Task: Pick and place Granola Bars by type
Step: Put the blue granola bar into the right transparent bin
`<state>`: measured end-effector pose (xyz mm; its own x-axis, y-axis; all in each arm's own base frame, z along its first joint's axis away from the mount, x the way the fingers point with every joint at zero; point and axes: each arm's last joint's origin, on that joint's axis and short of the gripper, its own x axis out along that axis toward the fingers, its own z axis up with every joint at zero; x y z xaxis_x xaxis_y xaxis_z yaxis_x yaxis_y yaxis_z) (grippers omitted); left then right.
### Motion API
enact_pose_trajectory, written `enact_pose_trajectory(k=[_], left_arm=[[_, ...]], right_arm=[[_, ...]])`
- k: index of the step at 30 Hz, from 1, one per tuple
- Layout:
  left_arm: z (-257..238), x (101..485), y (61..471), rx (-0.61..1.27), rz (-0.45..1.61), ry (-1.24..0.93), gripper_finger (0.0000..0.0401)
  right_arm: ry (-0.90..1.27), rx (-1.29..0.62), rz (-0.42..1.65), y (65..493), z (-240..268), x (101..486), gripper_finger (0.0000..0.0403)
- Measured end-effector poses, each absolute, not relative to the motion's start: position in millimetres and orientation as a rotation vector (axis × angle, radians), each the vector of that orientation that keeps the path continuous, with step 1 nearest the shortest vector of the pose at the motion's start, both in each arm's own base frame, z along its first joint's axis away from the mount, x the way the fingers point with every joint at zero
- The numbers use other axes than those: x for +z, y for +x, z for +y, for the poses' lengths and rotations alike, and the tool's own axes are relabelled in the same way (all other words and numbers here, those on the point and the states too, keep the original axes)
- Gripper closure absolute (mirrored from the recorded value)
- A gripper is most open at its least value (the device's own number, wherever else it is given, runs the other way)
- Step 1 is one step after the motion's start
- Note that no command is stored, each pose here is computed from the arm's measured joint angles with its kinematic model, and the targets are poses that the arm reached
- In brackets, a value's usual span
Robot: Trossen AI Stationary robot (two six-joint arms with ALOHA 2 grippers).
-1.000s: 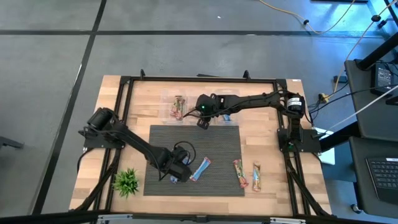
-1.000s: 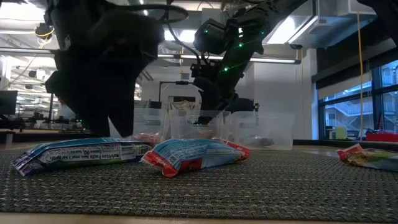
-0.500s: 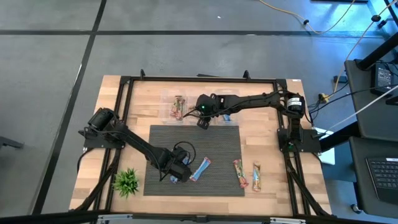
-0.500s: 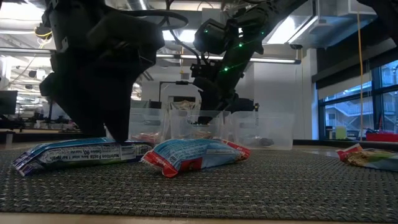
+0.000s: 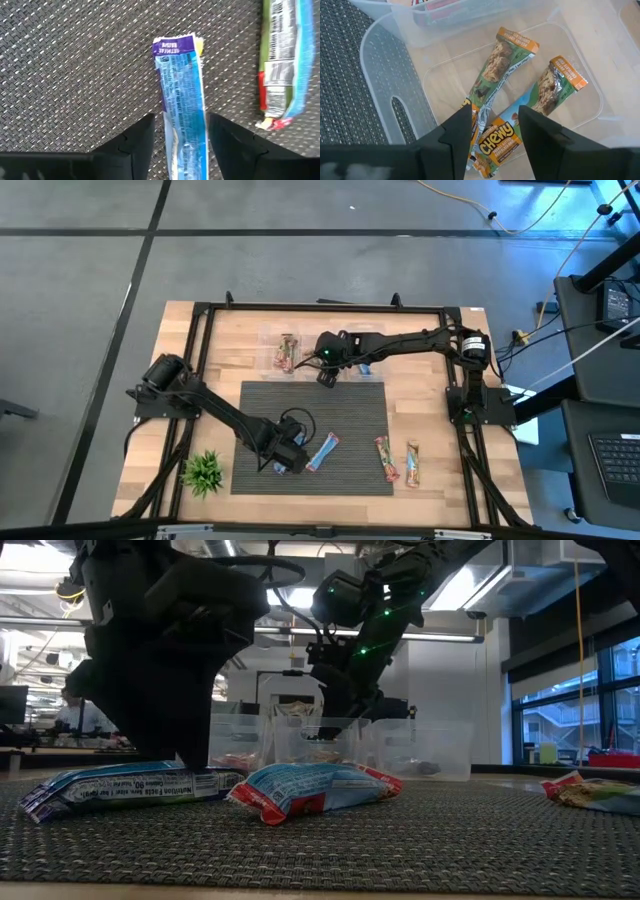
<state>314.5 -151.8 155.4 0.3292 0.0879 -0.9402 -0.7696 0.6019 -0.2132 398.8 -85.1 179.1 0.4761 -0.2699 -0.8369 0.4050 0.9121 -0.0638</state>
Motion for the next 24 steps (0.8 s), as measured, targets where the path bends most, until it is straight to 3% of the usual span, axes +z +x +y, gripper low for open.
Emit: enact_pose_trajectory(k=[11,18,24], left_arm=[[-146.6,137.4,320.7,0.661,1.174,-0.758,0.0233],[-144.8,143.0,318.0,0.649,1.167,-0.732,0.0287],[-143.4,146.4,316.9,0.622,1.179,-0.694,0.0327]], right_arm=[[0.149,-0.414,0.993,398.6,-85.1,179.5,0.0239],[0.148,-0.413,0.989,397.0,-84.8,183.7,0.0239],[0.147,-0.409,0.929,387.9,-82.9,213.4,0.0239]])
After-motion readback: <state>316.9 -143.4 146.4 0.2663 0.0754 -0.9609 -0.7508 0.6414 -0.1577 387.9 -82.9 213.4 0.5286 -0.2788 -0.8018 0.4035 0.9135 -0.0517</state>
